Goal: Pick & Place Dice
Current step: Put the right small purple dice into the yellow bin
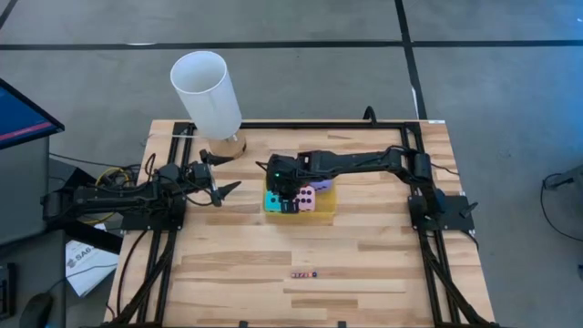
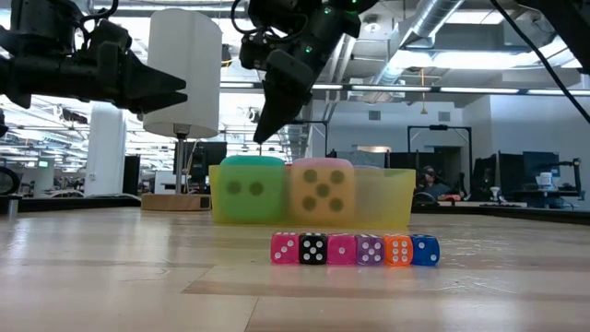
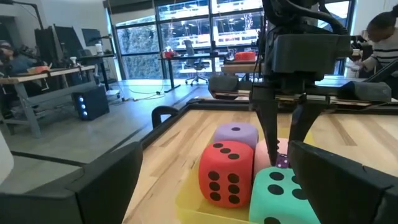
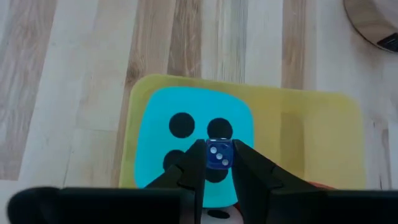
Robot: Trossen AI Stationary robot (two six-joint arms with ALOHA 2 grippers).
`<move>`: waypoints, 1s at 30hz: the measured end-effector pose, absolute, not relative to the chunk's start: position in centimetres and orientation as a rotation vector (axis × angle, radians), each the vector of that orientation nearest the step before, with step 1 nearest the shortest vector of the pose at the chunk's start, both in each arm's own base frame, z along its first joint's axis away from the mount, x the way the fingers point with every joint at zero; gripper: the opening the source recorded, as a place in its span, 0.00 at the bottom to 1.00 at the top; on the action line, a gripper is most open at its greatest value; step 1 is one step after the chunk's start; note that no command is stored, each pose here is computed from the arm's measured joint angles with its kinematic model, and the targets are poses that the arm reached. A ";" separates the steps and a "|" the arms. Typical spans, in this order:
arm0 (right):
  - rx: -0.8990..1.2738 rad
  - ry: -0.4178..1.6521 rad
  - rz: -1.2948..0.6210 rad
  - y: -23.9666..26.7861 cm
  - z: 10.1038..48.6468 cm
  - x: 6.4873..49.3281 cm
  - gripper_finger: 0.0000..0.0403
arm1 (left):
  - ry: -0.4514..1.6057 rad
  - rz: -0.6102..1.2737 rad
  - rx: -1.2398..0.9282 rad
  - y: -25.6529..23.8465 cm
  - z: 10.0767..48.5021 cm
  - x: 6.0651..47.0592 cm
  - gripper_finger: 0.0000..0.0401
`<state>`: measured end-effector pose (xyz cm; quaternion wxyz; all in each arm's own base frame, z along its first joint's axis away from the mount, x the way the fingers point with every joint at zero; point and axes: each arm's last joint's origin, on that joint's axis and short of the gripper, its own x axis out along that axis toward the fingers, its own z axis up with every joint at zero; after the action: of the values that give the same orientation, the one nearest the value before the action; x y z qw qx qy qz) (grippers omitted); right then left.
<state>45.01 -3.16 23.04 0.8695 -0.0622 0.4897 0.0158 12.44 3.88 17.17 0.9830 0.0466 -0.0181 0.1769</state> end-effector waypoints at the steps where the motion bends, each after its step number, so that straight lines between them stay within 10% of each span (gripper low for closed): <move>1: -0.129 1.026 0.033 -3.2 23.0 45.0 0.16 | -0.036 0.356 0.094 3.9 17.2 12.4 0.98; 30: -0.132 1.060 0.033 -3.4 21.2 44.5 0.18 | -0.031 0.356 0.093 3.9 17.1 12.4 0.98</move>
<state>44.48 -3.42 21.20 0.8605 -0.0627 0.5053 0.0157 12.45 3.88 17.11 0.9830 0.0463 -0.0154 0.1770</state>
